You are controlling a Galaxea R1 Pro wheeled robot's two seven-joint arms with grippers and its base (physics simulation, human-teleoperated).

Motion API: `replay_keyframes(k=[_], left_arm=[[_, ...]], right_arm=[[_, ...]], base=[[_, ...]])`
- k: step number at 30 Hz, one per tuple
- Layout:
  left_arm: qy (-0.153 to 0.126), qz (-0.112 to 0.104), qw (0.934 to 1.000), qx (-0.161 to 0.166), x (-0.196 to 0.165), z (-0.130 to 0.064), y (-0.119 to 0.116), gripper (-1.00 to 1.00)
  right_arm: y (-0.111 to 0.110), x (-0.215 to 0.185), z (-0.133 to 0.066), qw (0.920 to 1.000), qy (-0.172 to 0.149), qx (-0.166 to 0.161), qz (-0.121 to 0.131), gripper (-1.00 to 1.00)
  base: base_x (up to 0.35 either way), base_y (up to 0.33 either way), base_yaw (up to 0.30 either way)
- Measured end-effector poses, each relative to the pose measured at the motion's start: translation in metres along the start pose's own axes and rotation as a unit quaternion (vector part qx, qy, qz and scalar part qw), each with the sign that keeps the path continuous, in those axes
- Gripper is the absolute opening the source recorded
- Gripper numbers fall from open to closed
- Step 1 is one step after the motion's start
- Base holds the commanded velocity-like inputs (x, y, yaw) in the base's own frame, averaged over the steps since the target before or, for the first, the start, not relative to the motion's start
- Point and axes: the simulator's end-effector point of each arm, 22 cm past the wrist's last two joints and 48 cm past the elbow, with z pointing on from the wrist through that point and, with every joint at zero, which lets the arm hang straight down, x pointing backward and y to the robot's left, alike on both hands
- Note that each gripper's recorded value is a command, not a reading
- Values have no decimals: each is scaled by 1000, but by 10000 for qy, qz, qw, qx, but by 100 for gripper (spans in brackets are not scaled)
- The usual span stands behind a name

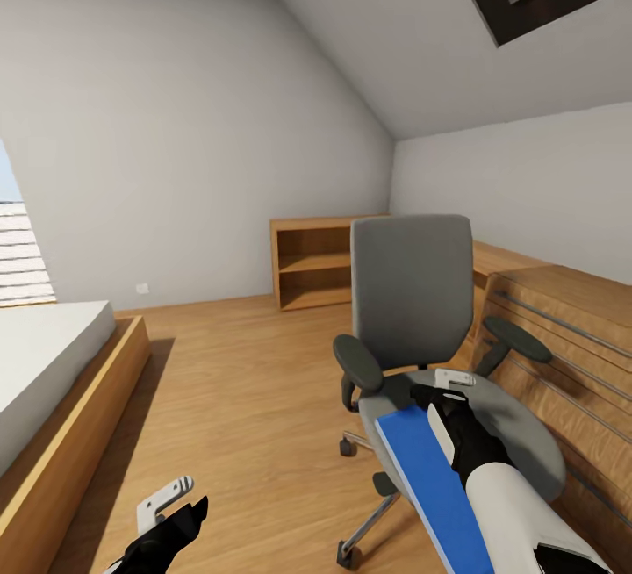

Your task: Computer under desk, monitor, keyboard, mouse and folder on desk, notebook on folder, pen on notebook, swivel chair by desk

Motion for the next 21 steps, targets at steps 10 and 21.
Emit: replay_keyframes(k=[10, 21], left_arm=[[-27, -3, 10000, 18, -1, -2, -1, 100], [-75, -8, 10000, 47, -5, -4, -3, 100]], right_arm=[[0, -8, -5, 10000, -68, -10, 18, 100], [-4, -39, -15, 9993, -349, 3, 95, 100]], base=[[0, 0, 0], [0, 0, 0]])
